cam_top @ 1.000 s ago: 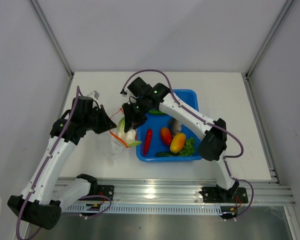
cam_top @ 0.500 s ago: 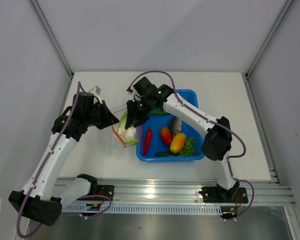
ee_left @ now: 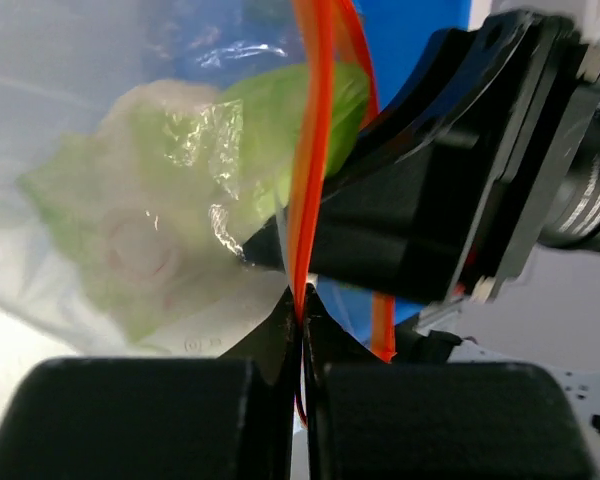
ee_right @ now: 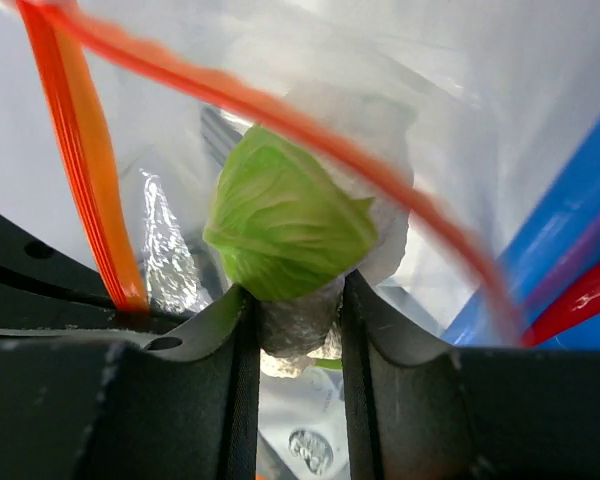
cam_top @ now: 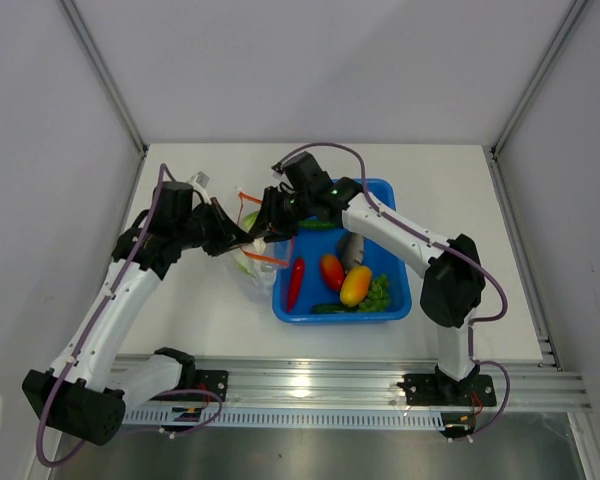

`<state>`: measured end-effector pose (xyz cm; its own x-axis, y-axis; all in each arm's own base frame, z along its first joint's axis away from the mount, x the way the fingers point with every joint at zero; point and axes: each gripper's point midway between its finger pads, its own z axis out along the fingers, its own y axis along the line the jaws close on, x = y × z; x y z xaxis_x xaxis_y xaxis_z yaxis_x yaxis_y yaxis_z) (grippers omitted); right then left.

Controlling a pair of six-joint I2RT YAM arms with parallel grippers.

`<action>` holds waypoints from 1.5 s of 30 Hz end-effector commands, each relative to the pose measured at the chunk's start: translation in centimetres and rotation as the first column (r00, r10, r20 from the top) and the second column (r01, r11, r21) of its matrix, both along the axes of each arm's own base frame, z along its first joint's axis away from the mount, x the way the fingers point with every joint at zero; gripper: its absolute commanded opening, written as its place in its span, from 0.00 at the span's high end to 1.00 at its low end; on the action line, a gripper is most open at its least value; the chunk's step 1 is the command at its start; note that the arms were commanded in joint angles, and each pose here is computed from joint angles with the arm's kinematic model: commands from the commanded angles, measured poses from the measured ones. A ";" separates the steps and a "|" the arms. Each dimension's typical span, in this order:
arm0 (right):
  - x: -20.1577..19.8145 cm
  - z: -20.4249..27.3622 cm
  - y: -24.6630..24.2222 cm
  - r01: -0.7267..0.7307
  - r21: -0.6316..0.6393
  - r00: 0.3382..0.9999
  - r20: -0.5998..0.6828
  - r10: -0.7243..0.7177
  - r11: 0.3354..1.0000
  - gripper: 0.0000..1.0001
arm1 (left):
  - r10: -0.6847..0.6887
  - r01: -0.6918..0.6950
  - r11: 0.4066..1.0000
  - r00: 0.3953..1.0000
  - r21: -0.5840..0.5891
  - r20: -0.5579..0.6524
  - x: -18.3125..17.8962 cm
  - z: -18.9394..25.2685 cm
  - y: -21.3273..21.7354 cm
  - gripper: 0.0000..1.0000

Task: Place the food in the zip-top bag and seal the zipper
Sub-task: Place the fake vegetable in the zipper food storage bag.

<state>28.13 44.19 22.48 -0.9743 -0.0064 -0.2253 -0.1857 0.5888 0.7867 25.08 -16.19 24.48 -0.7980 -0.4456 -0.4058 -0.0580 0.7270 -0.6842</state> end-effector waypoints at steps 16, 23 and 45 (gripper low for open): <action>-3.1 -0.4 -1.6 -0.179 -0.206 0.965 0.152 0.212 0.962 0.91 | 0.037 -0.037 0.999 0.999 -0.017 0.019 1.7 1.2 0.0 0.99; -4.5 -0.1 -1.1 -0.270 -0.165 0.947 0.134 0.293 0.949 0.38 | 0.031 -0.030 0.999 0.998 -0.024 0.045 2.6 2.3 -0.2 0.99; 3.0 10.9 -10.1 0.124 -0.147 0.877 0.479 -0.039 0.981 0.25 | 0.019 -0.019 1.000 1.000 0.019 0.021 0.5 0.1 0.7 1.00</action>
<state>29.80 37.14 27.95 -0.8509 -0.1157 -0.5124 -0.4328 0.7072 0.5591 26.01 -15.73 24.19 -0.7863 -0.4700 -0.4011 -0.0922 0.7311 -0.6761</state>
